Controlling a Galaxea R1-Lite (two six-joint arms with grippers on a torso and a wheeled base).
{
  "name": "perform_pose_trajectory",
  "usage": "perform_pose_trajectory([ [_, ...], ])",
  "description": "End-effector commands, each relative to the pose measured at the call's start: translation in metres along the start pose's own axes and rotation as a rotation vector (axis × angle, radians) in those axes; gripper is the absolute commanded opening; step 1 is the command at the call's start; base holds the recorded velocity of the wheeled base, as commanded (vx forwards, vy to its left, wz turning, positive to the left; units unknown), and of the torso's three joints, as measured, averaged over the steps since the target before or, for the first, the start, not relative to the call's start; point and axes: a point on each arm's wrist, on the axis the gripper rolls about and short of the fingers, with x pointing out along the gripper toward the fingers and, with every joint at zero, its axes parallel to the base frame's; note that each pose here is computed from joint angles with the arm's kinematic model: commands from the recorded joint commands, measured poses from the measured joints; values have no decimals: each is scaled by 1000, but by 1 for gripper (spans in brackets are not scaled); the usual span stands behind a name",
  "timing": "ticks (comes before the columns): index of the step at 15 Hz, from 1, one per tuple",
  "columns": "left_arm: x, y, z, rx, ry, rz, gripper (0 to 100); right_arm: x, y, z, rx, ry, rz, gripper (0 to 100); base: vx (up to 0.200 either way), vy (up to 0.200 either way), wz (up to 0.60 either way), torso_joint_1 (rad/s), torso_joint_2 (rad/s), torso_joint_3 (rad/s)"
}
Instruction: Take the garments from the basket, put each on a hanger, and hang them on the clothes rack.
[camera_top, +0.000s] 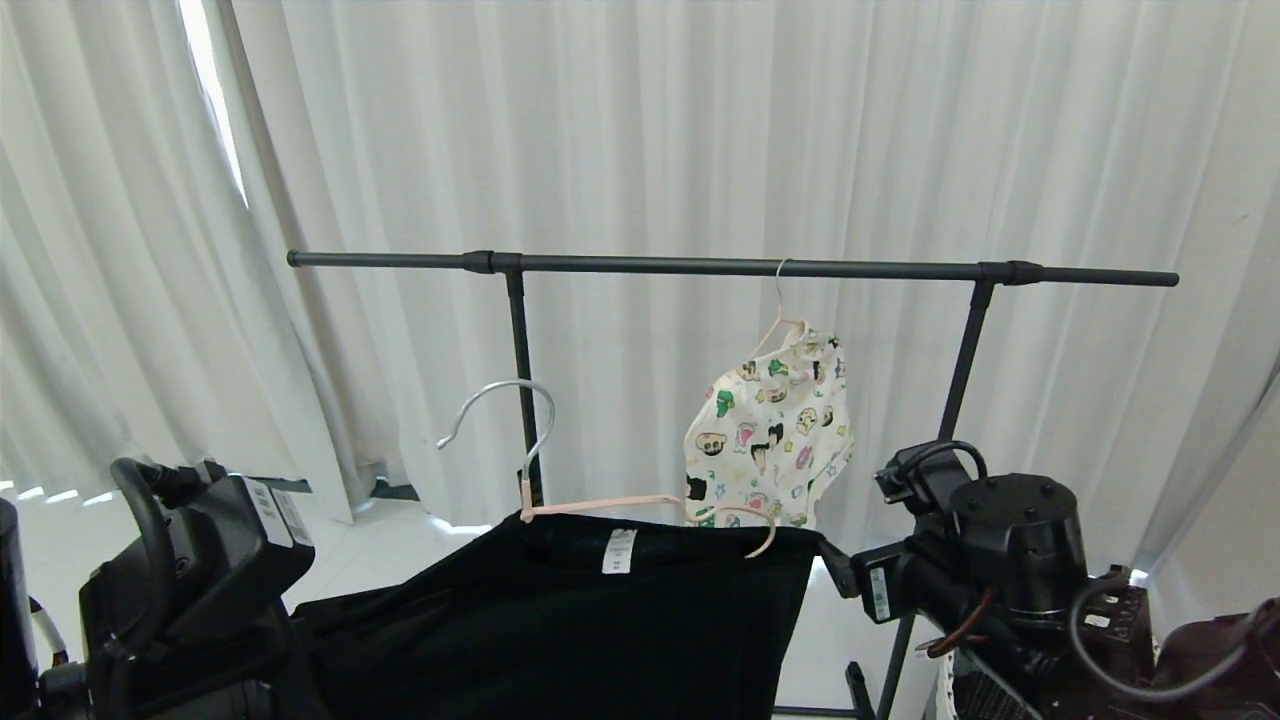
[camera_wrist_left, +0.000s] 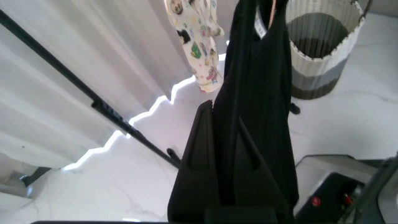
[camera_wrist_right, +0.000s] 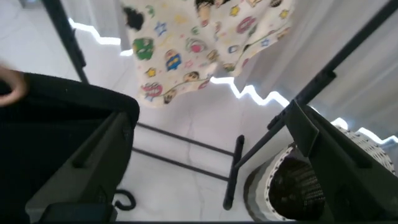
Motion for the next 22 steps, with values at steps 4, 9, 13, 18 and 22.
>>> perform_pose_trajectory([
  [4, 8, -6, -2, 12, 28, -52, 0, -19, -17, 24, 62, -95, 17, 100, 0, 0, 0, 0, 0, 0],
  [9, 26, -6, -9, 3, 118, -51, 0, -45, -27, 46, 61, -196, 118, 100, 0, 0, 0, 0, 0, 0],
  [13, 28, -5, -8, -8, 121, -46, 0, -57, -31, 45, 5, -205, 187, 100, 0, 0, 0, 0, 0, 0],
  [18, 20, -4, -1, -1, 52, -33, 0, -43, -40, 40, -119, -177, 170, 100, 0, 0, 0, 0, 0, 0],
  [22, 17, -5, -2, 1, 47, -32, 0, -43, -39, 52, -128, -223, 248, 100, 0, 0, 0, 0, 0, 0],
])
